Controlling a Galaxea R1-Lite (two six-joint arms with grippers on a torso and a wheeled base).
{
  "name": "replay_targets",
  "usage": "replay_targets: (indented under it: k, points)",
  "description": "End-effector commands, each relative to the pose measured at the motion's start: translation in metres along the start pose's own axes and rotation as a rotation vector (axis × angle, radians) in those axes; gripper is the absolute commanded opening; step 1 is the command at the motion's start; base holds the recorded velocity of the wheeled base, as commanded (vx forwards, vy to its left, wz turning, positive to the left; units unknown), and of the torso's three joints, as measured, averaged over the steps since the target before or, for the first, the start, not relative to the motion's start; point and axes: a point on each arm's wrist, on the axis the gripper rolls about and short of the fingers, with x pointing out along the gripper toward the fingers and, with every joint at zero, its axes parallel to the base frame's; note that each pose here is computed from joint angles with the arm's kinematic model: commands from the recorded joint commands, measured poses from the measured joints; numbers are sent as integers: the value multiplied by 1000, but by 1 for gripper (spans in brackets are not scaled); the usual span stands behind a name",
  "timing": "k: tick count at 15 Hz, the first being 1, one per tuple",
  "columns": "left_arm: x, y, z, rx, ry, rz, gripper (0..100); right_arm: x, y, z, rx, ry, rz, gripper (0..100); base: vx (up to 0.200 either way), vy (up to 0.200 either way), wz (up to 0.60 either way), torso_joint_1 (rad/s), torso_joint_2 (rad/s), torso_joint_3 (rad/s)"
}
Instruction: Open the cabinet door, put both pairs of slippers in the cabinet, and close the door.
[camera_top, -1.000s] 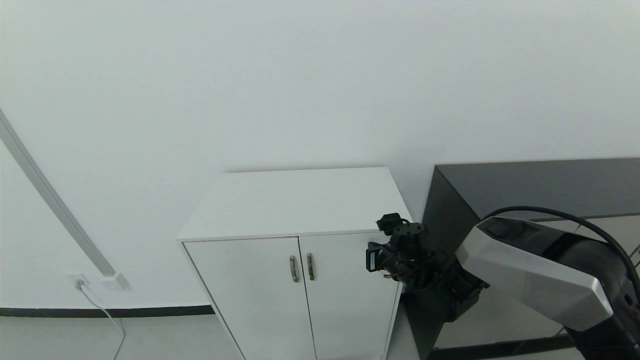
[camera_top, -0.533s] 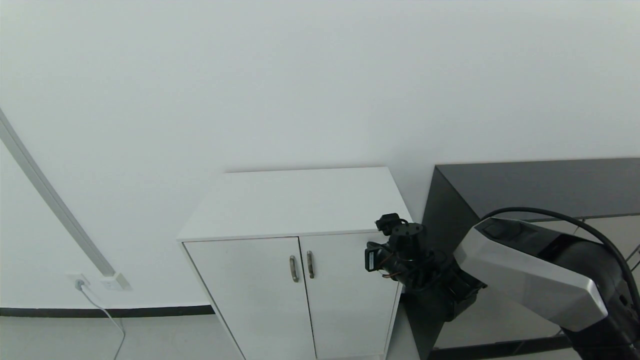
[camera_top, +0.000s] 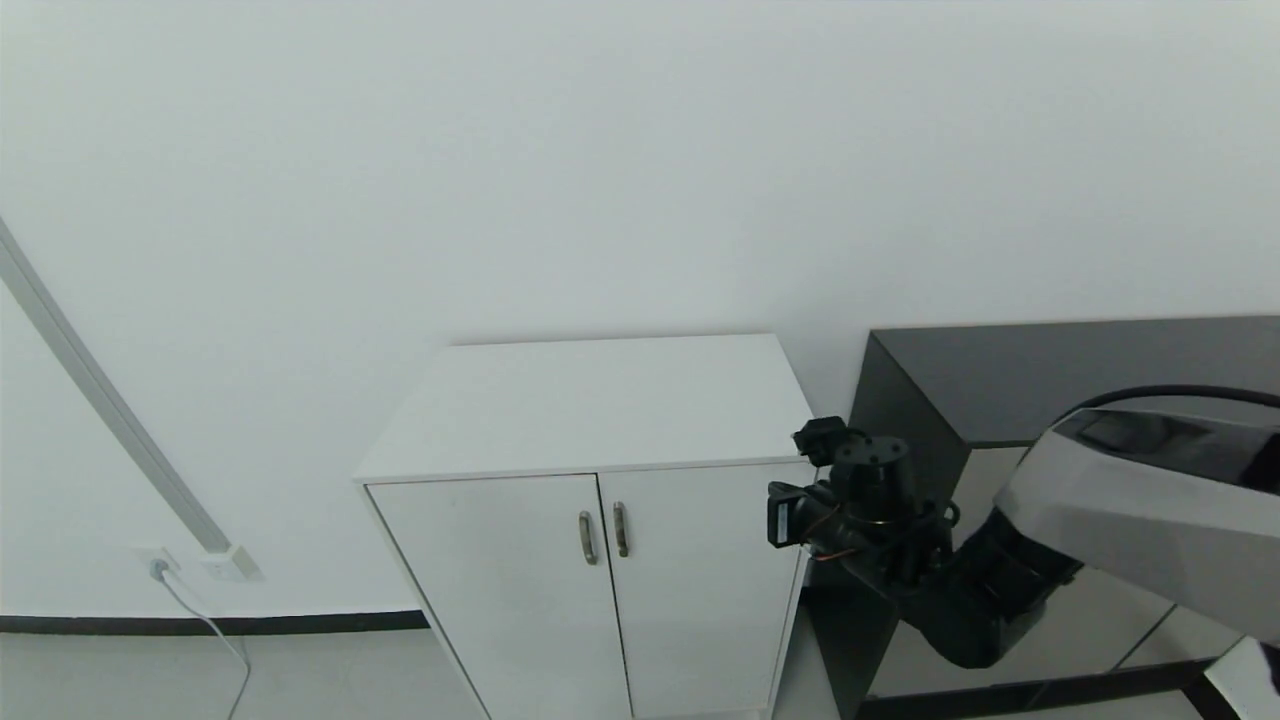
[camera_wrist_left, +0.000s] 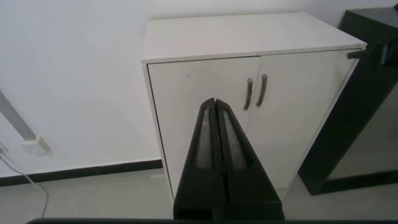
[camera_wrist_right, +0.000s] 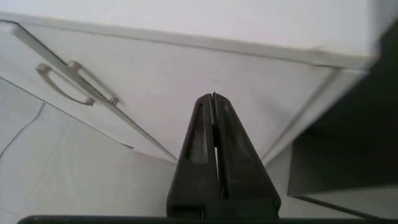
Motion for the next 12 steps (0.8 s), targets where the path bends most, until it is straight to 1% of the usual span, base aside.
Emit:
replay_targets:
  k: [1,2,3,5,7,8,9,10,11,12]
  points:
    - [0,0,0,0,-1,0,0,-87,-7,53,11,-121,-71,0,0,0,0,0,0,0]
    - [0,0,0,0,1,0,0,-99,-10,57,7,-135,-102,0,0,0,0,0,0,0]
    - [0,0,0,0,-1,0,0,-129,-20,59,-13,-145,-182,0,0,0,0,0,0,0]
    - [0,0,0,0,-2,0,0,-174,-37,54,-35,-155,-379,0,0,0,0,0,0,0]
    - [0,0,0,0,1,0,0,-212,-58,44,-51,-158,-539,0,0,0,0,0,0,0]
    - [0,0,0,0,-1,2,0,-232,-66,38,-66,-162,-573,0,0,0,0,0,0,0]
    - [0,0,0,0,-1,0,0,-240,-69,35,-70,-165,-587,0,0,0,0,0,0,0]
    - [0,0,0,0,1,0,0,-262,-77,26,-84,-165,-620,0,0,0,0,0,0,0]
    - [0,0,0,0,1,0,0,-282,-79,18,-91,-171,-599,0,0,0,0,0,0,0]
    - [0,0,0,0,1,0,0,-289,-79,16,-93,-172,-579,0,0,0,0,0,0,0]
